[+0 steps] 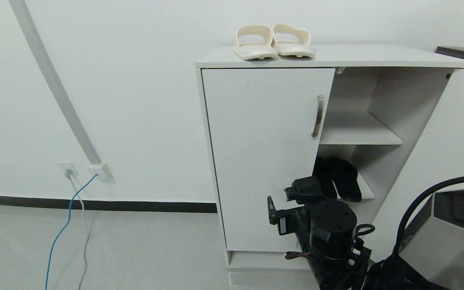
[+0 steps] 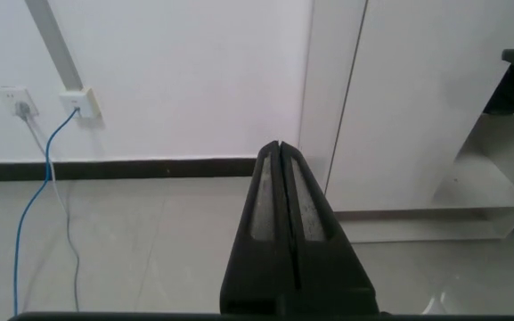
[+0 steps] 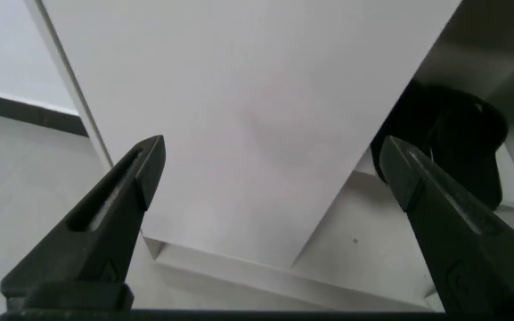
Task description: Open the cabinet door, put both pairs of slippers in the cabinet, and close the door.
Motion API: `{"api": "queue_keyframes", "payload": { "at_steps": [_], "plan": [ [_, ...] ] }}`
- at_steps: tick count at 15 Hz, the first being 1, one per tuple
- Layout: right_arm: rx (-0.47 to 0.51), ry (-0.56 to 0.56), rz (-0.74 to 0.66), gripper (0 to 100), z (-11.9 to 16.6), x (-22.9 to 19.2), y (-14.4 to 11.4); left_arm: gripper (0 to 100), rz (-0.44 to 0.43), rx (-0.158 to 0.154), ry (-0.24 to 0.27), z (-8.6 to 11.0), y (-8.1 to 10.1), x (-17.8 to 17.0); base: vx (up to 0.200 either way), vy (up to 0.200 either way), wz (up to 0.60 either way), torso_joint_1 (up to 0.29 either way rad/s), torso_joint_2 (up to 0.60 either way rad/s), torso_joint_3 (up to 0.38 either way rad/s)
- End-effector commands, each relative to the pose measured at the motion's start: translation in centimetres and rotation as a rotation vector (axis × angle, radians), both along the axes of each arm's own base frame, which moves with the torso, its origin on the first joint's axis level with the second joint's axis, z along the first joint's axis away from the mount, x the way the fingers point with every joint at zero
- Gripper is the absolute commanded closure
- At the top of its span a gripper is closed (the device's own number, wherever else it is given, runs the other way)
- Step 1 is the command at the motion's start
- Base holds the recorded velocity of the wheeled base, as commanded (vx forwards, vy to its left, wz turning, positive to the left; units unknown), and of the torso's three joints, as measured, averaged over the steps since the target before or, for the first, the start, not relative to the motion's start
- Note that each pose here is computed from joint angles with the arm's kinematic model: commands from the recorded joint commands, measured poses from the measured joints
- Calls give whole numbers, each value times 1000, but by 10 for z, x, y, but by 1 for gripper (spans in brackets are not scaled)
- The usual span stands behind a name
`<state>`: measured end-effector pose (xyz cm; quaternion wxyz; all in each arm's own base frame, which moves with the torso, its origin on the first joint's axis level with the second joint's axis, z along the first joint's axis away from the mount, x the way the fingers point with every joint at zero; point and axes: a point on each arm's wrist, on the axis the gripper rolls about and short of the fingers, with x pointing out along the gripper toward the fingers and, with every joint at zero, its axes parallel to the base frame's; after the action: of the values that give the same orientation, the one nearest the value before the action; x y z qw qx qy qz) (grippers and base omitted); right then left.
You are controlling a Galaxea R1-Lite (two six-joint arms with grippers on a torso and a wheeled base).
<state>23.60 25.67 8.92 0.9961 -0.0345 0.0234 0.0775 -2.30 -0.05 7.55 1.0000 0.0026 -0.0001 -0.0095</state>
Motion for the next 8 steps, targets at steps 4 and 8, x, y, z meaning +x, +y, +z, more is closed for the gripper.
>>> {"api": "queue_keyframes", "payload": {
  "at_steps": [4,8],
  "plan": [
    [-2,0,0,0,0,0,0,100,1,-1,-1,0,0,0,0,0,0,34,-386,-332],
    [-2,0,0,0,0,0,0,100,1,-1,-1,0,0,0,0,0,0,96,-444,-349]
  ]
}}
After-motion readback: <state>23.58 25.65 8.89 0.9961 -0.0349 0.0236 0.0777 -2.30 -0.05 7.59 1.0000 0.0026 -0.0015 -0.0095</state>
